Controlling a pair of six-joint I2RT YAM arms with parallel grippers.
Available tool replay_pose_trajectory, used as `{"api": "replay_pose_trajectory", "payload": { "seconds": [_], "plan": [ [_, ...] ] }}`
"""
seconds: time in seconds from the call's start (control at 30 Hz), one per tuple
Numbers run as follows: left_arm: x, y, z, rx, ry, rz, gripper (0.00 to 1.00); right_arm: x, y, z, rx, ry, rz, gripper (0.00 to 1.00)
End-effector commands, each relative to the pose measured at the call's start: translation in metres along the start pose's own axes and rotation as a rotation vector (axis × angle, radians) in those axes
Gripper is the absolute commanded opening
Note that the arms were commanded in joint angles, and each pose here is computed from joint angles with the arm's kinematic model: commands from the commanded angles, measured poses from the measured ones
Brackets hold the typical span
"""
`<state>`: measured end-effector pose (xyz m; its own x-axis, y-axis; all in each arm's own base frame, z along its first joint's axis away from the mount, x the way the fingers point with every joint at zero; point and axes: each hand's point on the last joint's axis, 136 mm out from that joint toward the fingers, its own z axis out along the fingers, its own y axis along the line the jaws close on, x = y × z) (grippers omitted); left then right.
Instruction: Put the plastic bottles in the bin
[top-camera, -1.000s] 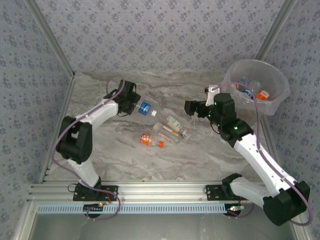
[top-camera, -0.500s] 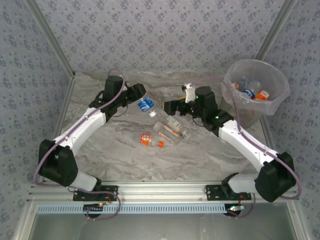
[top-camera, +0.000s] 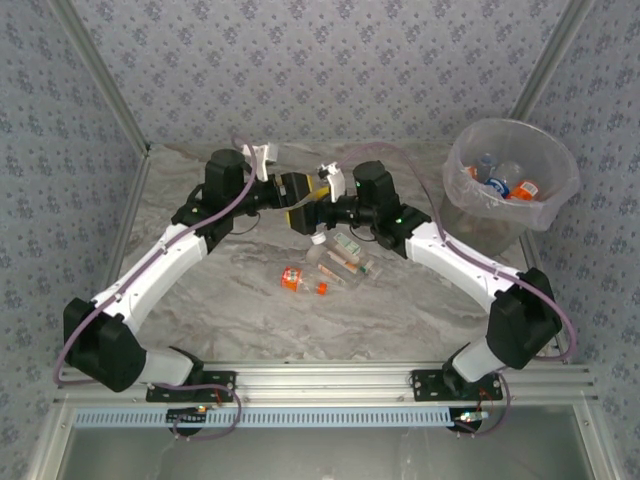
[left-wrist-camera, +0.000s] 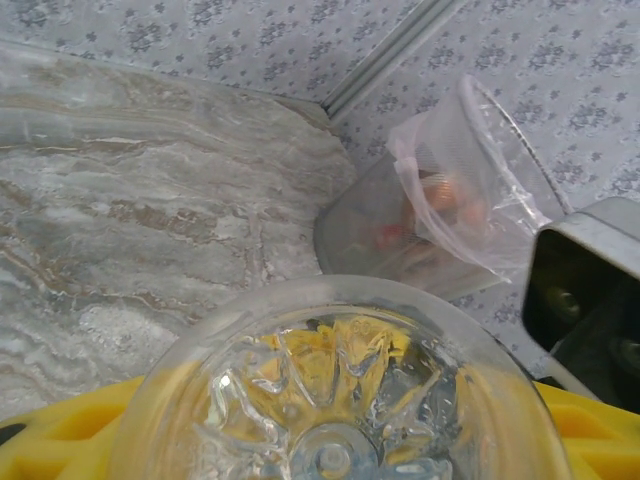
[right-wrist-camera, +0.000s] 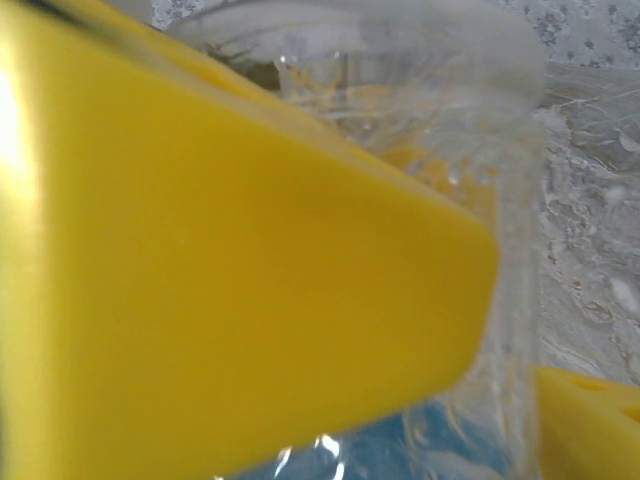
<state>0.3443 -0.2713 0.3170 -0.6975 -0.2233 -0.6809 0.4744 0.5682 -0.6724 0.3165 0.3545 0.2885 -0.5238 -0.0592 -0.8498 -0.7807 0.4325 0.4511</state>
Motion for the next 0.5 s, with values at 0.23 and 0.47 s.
{"api": "replay_pose_trajectory", "payload": {
  "seconds": [0.23,0.47],
  "plan": [
    [-0.0183,-0.0363,-0.0079,0.115,-0.048,0.072,0.14,-0.0074,0.0115,0.0072,-0.061,-0.024,0.003,0.77],
    [-0.0205,-0.0299,-0.0083,0.076,-0.058,0.041,0.49,-0.0082,0.0094,0.0014,-0.029,-0.027,-0.028,0.60]
  ]
}}
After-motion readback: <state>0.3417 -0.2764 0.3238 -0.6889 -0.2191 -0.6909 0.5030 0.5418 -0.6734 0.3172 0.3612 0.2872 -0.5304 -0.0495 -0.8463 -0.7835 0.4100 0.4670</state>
